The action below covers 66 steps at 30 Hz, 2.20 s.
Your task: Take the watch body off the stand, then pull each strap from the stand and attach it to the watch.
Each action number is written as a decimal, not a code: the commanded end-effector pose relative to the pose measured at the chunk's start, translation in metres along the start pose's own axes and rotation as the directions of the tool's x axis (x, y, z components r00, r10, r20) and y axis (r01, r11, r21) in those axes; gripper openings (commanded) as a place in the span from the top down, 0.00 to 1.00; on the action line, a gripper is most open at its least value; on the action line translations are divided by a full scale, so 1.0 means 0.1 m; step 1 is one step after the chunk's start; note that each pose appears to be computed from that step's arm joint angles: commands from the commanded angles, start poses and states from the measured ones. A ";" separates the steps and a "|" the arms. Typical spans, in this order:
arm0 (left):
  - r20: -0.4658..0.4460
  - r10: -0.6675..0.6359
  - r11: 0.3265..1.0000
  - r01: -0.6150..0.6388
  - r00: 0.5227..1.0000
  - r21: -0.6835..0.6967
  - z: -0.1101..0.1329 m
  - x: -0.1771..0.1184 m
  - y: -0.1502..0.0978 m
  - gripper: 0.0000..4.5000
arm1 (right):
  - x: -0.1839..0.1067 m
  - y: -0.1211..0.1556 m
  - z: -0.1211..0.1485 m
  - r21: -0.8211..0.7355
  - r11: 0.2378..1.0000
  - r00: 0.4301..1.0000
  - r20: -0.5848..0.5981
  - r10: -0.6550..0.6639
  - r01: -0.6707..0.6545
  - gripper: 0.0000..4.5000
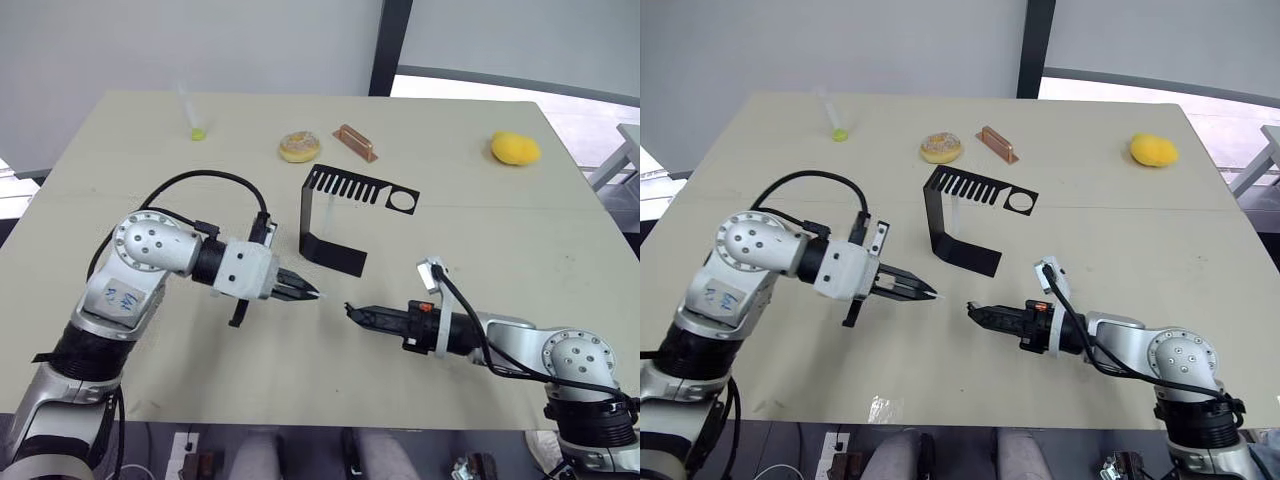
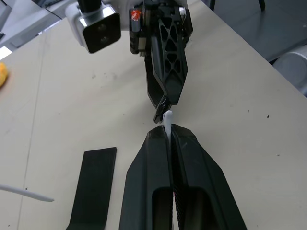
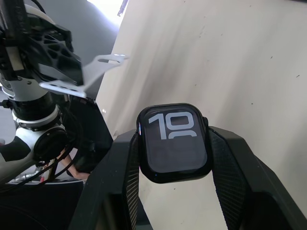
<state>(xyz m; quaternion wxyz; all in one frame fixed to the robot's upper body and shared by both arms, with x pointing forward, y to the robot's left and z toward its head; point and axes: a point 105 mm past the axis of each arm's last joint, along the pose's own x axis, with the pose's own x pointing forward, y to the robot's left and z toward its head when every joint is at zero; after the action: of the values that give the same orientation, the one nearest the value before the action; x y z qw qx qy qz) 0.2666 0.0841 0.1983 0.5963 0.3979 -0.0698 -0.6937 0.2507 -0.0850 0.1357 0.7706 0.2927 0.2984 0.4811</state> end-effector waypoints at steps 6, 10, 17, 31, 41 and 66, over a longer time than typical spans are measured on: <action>-0.021 0.005 0.998 -0.004 1.000 0.057 0.01 0.10 0.06 1.00 | 0.01 0.10 0.07 -0.027 0.999 0.999 0.027 0.027 -0.026 0.65; -0.011 0.010 0.998 -0.009 1.000 0.059 0.02 0.14 0.07 1.00 | 0.02 0.12 0.07 -0.029 0.999 0.999 0.029 0.026 -0.025 0.65; -0.012 0.007 0.998 -0.007 1.000 0.059 0.00 0.15 0.08 1.00 | 0.03 0.12 0.06 -0.030 0.999 0.999 0.030 0.024 -0.023 0.65; -0.004 0.000 0.999 0.000 1.000 0.039 -0.01 0.18 0.05 1.00 | 0.02 0.13 0.06 -0.028 0.999 0.999 0.033 0.019 -0.018 0.65; -0.008 -0.006 1.000 0.006 1.000 0.027 -0.03 0.22 0.02 1.00 | 0.03 0.13 0.04 -0.027 1.000 0.999 0.035 0.015 -0.014 0.65; -0.013 0.035 0.999 -0.035 0.999 0.017 -0.06 0.23 0.09 1.00 | 0.04 0.16 0.03 -0.026 0.999 0.999 0.033 0.022 -0.021 0.65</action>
<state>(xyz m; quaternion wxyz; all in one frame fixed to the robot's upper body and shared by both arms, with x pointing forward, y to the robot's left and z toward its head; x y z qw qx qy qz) 0.2816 0.0686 0.1796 0.6082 0.4004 -0.0554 -0.6831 0.2524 -0.0808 0.1397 0.7801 0.2981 0.2877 0.4688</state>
